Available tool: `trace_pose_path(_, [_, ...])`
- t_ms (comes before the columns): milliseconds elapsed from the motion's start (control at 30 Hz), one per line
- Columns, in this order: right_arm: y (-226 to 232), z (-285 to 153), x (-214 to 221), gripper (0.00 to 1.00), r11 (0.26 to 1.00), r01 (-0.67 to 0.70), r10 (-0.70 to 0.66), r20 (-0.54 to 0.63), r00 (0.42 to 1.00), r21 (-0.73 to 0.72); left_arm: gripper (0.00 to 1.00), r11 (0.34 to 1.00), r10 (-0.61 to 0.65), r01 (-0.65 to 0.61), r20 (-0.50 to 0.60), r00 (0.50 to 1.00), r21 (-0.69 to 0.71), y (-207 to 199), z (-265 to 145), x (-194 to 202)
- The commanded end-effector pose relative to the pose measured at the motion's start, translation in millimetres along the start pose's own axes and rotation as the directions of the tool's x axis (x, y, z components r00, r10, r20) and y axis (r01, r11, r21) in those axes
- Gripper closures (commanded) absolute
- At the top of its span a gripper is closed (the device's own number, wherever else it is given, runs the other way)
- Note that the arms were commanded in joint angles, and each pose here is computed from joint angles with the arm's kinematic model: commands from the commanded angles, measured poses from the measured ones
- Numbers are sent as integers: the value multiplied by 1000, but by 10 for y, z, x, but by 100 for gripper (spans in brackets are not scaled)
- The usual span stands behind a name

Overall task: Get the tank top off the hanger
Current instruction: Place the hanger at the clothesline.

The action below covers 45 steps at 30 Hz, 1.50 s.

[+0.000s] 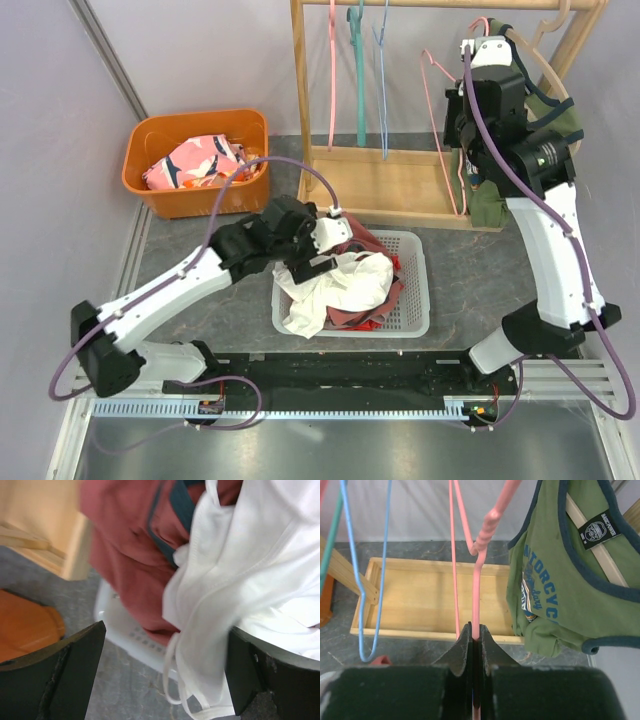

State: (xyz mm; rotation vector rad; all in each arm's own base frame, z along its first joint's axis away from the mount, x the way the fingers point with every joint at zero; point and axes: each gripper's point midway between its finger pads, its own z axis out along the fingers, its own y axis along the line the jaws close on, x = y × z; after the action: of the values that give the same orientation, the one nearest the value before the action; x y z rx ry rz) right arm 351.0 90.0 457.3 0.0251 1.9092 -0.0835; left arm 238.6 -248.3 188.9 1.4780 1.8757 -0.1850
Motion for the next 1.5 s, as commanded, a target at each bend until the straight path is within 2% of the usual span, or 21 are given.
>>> trace_pose_path(0, [35, 79, -419, 100, 998, -43, 47, 127, 991, -35, 1, 993, -28, 51, 213, 977, -103, 249, -588, -515])
trace_pose_path(67, [51, 107, -524, 100, 999, -21, 26, 160, 987, -36, 1, 995, -51, 72, 262, 964, -71, 221, -725, -661])
trace_pose_path(267, [105, 220, -733, 100, 1000, 8, -1, 234, 972, -27, 1, 990, -122, 137, 269, 955, -37, 245, -970, -822])
trace_pose_path(533, [213, 508, -788, 100, 998, 58, -57, 252, 966, 2, 1, 989, -114, 141, 389, 914, -40, 296, -1416, -1081])
trace_pose_path(767, [377, 799, -787, 100, 998, 68, -64, 253, 965, -5, 1, 991, -45, 94, 416, 908, -99, 397, -1577, -1141])
trace_pose_path(1100, [570, 983, -935, 100, 996, 63, -41, 314, 949, -61, 1, 991, -46, 90, 389, 920, -95, 372, -1543, -1060])
trace_pose_path(1467, [755, 1261, -812, 100, 990, 77, -41, 290, 956, -115, 1, 989, -47, 97, 385, 922, -112, 403, -1562, -1049])
